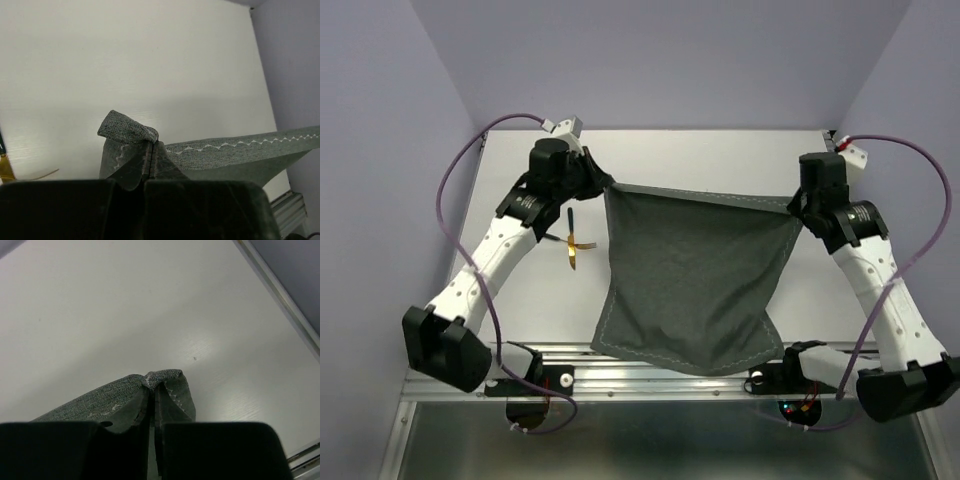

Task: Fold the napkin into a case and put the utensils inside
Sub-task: Flatten out the crumpled napkin at the center of the board, then fold and flatten the napkin at the center of the board.

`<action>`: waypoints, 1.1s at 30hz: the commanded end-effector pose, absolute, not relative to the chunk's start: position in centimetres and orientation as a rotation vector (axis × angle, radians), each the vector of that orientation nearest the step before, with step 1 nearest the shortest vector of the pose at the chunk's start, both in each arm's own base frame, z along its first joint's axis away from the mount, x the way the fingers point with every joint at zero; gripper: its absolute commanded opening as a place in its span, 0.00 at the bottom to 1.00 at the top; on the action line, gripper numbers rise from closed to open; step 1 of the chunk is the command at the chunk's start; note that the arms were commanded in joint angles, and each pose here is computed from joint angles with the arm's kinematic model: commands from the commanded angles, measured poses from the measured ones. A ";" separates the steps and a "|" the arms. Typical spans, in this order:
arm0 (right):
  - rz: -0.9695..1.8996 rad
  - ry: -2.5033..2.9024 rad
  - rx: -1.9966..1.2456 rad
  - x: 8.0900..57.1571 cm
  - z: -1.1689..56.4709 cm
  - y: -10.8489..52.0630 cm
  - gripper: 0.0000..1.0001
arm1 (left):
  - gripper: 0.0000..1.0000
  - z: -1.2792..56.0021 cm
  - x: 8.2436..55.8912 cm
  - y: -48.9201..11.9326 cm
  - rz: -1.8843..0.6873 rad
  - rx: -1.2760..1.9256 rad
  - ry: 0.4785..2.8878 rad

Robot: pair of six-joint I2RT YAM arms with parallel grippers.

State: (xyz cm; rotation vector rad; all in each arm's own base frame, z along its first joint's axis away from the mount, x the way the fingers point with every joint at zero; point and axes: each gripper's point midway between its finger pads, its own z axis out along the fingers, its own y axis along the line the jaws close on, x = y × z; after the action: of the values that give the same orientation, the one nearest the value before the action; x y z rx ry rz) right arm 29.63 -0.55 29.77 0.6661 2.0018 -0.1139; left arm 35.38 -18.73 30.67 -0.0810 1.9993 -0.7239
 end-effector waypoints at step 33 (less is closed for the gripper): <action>-0.284 2.052 0.571 56.4 19.4 -7.0 0.01 | 0.00 20.2 60.1 -18.3 -0.391 -0.130 2.094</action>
State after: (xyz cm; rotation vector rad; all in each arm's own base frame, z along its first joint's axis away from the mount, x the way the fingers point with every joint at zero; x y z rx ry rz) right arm 55.56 -4.04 16.70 0.5345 2.1310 -0.2501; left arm 58.31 -22.76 17.53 -0.0839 2.1502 -0.5161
